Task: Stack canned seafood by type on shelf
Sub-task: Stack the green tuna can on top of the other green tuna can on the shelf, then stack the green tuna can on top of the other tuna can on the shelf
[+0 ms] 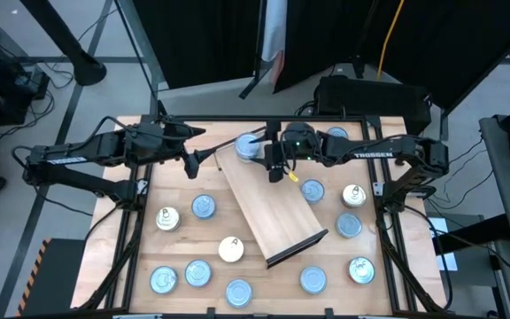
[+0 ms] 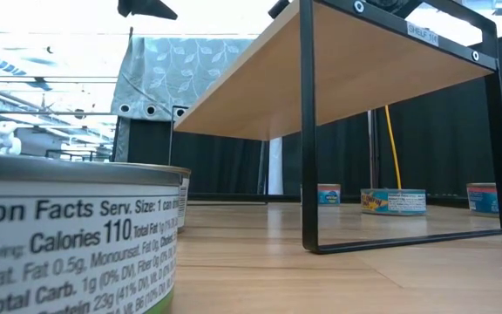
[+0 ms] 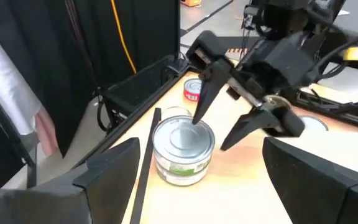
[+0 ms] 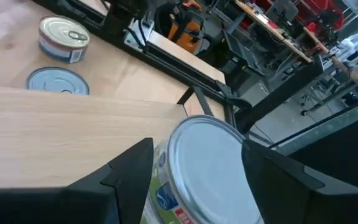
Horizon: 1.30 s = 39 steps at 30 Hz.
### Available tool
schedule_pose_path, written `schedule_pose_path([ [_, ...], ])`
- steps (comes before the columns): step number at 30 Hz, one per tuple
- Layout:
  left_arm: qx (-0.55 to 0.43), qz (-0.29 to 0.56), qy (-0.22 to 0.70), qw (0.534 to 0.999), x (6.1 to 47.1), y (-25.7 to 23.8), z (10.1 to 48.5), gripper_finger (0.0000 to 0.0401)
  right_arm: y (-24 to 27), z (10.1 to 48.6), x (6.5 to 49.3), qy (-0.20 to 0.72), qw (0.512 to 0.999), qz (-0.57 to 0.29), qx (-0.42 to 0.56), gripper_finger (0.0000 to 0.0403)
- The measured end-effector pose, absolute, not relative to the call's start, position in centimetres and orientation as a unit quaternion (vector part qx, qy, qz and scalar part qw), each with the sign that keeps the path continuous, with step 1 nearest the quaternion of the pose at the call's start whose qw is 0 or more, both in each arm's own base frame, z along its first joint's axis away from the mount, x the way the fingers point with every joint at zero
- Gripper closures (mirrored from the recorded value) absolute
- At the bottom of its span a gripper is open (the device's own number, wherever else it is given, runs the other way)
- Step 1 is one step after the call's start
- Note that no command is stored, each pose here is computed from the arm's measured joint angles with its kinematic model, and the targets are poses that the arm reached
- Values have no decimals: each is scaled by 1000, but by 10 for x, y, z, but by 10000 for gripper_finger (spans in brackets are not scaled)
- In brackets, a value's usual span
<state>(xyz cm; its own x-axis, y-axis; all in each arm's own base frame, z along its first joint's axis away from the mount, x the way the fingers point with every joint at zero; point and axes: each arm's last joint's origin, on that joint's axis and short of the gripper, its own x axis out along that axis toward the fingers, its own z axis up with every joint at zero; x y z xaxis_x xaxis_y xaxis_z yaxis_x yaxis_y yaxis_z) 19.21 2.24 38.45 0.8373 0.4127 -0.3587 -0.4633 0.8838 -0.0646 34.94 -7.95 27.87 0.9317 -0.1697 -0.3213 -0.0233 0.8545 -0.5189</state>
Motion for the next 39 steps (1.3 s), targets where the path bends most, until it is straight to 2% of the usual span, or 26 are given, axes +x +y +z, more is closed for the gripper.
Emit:
schedule_pose_path([
  [5,-64,229,190,953,191,22,381,63,-52,306,335,167,937,-78,-295,167],
  [9,-62,221,202,952,192,20,373,63,-23,322,310,205,933,-88,-282,167],
  [16,-66,137,244,958,198,3,344,63,15,337,253,276,952,-48,-122,167],
  [22,-75,81,242,964,201,-20,331,63,31,344,212,315,947,-55,14,167],
  [29,-59,-13,233,971,202,-60,319,63,47,329,181,426,890,-98,129,167],
  [33,-54,-64,217,973,202,-83,313,63,58,324,169,459,863,-119,176,167],
  [39,-49,-88,220,970,203,-109,303,63,70,312,151,497,817,-191,220,167],
])
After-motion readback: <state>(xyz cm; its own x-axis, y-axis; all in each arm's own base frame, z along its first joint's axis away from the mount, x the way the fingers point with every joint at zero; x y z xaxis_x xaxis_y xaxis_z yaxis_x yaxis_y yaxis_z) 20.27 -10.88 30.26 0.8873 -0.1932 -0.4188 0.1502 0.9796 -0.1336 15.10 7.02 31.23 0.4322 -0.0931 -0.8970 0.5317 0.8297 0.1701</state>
